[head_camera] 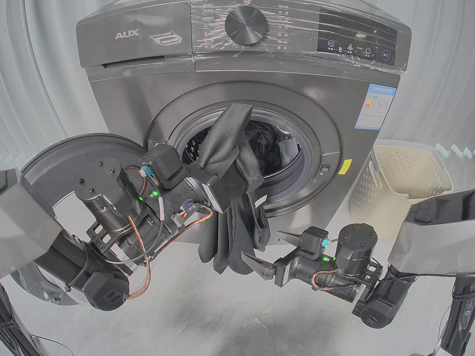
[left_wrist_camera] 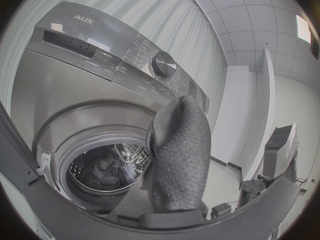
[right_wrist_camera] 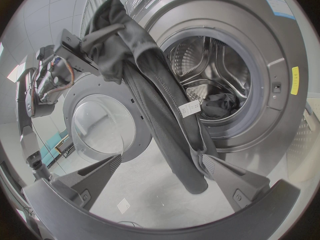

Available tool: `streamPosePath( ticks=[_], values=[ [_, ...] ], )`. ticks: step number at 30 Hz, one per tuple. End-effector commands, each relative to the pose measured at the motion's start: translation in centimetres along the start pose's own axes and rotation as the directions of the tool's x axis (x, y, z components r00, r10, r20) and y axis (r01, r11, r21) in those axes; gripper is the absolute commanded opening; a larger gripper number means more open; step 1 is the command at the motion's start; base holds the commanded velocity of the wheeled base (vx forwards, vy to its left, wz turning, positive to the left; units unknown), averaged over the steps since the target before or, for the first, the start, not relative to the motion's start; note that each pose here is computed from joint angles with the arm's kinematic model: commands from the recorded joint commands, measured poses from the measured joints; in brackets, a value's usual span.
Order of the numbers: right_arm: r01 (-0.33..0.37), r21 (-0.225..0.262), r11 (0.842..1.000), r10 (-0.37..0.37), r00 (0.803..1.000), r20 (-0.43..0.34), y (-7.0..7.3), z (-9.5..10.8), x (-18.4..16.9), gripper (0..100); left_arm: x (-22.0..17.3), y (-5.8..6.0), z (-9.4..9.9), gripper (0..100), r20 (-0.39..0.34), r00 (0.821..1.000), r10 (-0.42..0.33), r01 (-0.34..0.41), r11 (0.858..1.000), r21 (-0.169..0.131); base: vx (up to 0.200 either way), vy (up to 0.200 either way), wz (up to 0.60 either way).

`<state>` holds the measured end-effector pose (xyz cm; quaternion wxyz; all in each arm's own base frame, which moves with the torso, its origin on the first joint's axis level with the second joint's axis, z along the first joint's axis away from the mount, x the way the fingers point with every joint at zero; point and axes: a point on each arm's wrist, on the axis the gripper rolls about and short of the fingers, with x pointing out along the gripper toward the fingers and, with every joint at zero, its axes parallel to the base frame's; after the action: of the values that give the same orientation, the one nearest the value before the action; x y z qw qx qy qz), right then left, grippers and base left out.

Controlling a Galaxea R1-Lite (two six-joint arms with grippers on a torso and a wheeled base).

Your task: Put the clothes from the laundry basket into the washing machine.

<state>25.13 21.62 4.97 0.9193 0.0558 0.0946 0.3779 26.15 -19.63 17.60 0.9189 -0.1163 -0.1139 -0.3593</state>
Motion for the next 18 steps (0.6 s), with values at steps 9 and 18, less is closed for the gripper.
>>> streamPosePath(
  ticks=[9, 18],
  values=[
    [0.031, -0.036, 0.999, -0.028, 0.997, 0.069, -2.3, -0.9, 4.8, 100, 0.0, -0.1, -0.1, 0, -0.001, 1.0, -0.003, 0.003, 1.0, 0.003, 0.0, 0.0, 0.0],
    [0.015, -0.055, 0.998, -0.011, 0.997, 0.08, -2.0, -1.3, 5.9, 100, 0.1, -0.1, -0.1, 0, 0.0, 1.0, -0.003, 0.003, 1.0, 0.006, 0.0, 0.0, 0.0]
  ],
)
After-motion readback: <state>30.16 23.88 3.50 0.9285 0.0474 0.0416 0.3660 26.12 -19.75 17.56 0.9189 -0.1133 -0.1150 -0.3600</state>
